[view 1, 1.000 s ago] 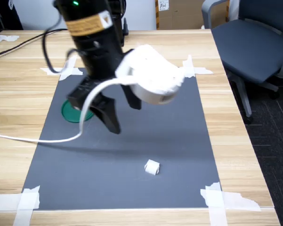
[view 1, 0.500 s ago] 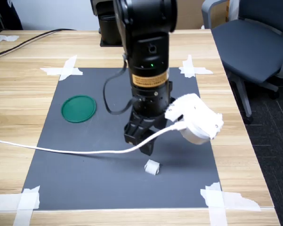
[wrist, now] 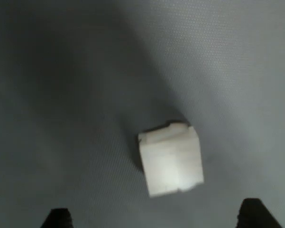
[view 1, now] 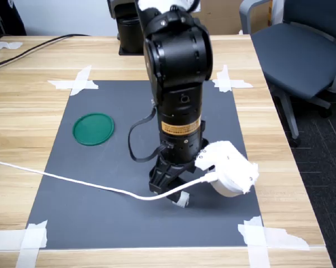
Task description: Grasp a white terminal and put it in the green lid.
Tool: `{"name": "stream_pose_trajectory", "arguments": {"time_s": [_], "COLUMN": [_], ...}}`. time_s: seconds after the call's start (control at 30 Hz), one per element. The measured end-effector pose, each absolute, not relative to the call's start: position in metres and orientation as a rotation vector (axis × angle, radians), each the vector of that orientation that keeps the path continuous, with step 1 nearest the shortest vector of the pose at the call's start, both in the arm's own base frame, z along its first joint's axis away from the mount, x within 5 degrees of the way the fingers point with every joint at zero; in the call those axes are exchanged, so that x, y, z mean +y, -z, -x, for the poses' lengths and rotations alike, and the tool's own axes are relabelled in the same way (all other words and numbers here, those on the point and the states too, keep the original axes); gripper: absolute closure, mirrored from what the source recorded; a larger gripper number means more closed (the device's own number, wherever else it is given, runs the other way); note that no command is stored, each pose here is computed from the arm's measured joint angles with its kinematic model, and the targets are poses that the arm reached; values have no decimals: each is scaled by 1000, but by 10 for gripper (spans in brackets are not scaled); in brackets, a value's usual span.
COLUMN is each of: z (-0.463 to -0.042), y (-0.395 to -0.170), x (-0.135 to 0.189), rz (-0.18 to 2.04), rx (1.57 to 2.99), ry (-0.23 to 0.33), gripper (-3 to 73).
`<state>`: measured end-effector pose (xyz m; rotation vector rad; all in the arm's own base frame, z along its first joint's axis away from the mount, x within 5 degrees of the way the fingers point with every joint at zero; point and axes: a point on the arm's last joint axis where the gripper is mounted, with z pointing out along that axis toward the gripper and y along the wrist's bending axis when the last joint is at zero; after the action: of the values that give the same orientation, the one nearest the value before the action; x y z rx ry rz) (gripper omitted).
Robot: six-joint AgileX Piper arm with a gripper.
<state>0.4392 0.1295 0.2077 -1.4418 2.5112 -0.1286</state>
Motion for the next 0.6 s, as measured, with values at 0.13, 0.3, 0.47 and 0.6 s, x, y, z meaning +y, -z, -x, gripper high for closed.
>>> {"name": "stream_pose_trajectory", "arguments": {"time_s": [0.13, 0.3, 0.47, 0.6], "z": [-442, -447, -449, -449], "y": [-199, -191, -184, -184], "x": [130, 132, 133, 133], "rz": [1435, 1424, 1425, 1425], "rx": [2518, 2501, 2505, 2506], "ry": [127, 132, 131, 129], "gripper": [24, 24, 24, 54]}}
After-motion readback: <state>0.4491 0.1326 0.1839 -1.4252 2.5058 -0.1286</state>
